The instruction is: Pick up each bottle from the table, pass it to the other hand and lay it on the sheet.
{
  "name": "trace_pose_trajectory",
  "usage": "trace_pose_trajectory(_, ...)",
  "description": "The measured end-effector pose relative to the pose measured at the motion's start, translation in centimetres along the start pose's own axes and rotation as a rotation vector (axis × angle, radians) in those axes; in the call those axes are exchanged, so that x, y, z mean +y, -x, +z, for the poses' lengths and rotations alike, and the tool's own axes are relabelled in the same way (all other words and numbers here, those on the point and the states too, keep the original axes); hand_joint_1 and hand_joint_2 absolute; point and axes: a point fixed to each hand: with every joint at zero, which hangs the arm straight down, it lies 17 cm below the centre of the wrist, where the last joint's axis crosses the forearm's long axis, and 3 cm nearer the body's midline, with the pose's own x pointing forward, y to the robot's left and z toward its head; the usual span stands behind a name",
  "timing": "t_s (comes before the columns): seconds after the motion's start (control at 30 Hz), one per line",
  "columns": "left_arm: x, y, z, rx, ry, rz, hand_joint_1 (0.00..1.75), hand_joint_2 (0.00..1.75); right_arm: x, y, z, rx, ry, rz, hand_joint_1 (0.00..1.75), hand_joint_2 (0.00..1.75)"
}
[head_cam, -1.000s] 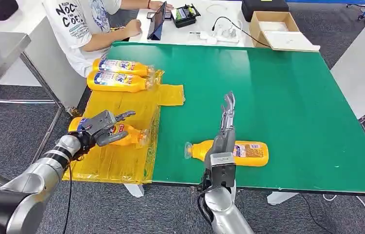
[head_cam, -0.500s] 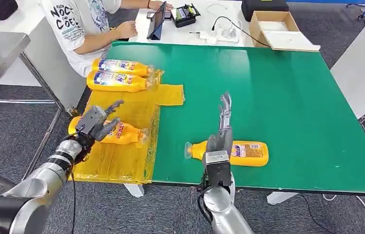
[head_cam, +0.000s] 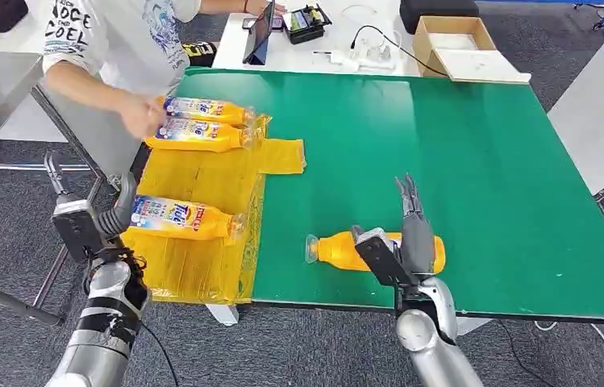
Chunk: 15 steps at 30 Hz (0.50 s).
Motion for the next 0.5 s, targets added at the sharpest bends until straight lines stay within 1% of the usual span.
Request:
trace_pose_trajectory(0.13, -0.4, -1.7, -0.2, -0.032, 0.006, 0.046, 0.0, 1.75, 0.1, 1.5, 0.5, 0.025, -0.031, 0.047, 0.0, 1.75)
trace_pose_trajectory(0.23, -1.1, -2.5, 0.0, -0.051, 0.032, 0.055, 0.0, 1.75, 0.8, 3.5, 1.3, 0.069, -0.104, 0.076, 0.0, 1.75)
trace_pose_trajectory(0.33, -1.4, -2.4, 0.4, -0.05, 0.05, 0.054, 0.0, 1.75, 0.8, 5.6, 2.1, 0.106, -0.162, 0.106, 0.0, 1.75)
trace_pose_trajectory(0.5, -1.4, -2.3, 0.8, -0.048, 0.057, 0.054, 0.0, 1.75, -0.2, 7.4, 2.6, 0.124, -0.174, 0.142, 0.0, 1.75)
